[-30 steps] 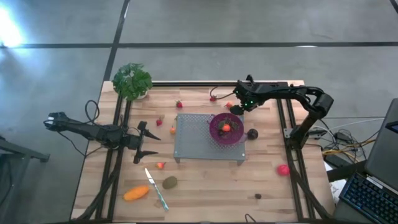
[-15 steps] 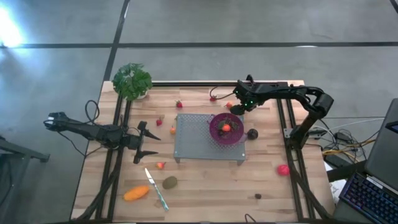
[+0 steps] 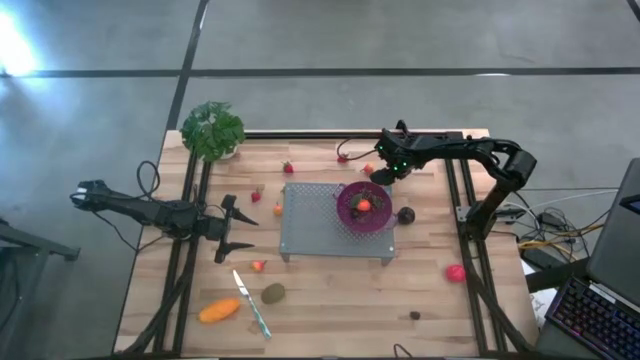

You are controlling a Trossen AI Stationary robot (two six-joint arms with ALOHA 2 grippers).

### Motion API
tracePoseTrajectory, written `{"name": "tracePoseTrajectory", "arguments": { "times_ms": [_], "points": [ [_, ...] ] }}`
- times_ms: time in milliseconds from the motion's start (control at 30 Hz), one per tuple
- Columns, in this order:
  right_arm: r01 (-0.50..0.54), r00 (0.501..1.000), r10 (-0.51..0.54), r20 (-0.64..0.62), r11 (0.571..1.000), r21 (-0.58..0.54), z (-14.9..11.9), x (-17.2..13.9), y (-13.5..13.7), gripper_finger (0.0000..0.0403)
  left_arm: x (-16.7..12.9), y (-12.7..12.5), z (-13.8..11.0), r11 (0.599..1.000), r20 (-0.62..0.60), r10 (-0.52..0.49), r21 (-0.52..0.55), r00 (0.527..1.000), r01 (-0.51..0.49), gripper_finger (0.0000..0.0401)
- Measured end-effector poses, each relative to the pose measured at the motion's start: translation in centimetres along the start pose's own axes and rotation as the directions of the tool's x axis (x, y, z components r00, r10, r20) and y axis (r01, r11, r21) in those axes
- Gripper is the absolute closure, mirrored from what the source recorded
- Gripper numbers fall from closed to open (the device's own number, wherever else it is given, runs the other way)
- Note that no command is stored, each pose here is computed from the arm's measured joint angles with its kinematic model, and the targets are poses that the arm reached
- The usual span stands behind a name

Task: Pick & Place Fruit
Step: Put the pear in the purple strainer bowl on the shelf

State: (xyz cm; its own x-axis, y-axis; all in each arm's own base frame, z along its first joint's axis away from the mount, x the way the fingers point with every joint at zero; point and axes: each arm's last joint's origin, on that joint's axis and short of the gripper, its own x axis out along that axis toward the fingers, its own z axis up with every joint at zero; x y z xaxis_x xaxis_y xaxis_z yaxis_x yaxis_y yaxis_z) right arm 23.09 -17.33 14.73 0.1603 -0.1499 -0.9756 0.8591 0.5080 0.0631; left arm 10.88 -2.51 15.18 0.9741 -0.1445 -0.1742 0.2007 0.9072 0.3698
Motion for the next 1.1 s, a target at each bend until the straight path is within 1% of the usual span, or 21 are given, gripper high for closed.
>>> {"name": "tracePoseTrajectory", "arguments": {
  "times_ms": [100,233,467,600,700,900,1100],
  "points": [
    [0.001,1.000,-0.001,-0.002,1.000,-0.006,0.0,0.0,0.0,0.0268,0.0,0.0,0.0,1.000,0.000,0.000,0.000,1.000,0.000,0.0110],
    [0.002,1.000,-0.002,-0.004,1.000,-0.008,0.0,0.0,0.0,0.0271,0.0,0.0,0.0,1.000,0.000,0.000,0.000,1.000,0.000,0.0110],
    [0.024,0.998,-0.026,-0.057,0.999,-0.029,0.3,-1.1,0.0,0.0279,0.0,0.0,0.0,1.000,0.000,0.000,0.000,1.000,0.000,0.0110],
    [0.035,0.996,-0.040,-0.083,0.997,-0.064,0.9,-2.4,0.3,0.0270,0.0,0.0,0.0,1.000,0.000,0.000,0.000,1.000,0.000,0.0110],
    [0.040,0.994,-0.046,-0.095,0.997,-0.070,1.5,-3.6,0.5,0.0273,0.0,0.0,0.0,1.000,0.001,0.000,0.000,1.000,0.000,0.0110],
    [0.045,0.996,-0.051,-0.074,0.995,-0.088,2.8,-6.2,1.0,0.0285,0.0,0.0,0.0,1.000,0.000,0.000,0.000,1.000,0.000,0.0110],
    [0.044,0.998,-0.047,-0.037,0.995,-0.085,3.5,-8.6,1.2,0.0273,0.0,0.0,0.0,1.000,0.000,0.000,0.000,1.000,0.000,0.0110]
  ]
}}
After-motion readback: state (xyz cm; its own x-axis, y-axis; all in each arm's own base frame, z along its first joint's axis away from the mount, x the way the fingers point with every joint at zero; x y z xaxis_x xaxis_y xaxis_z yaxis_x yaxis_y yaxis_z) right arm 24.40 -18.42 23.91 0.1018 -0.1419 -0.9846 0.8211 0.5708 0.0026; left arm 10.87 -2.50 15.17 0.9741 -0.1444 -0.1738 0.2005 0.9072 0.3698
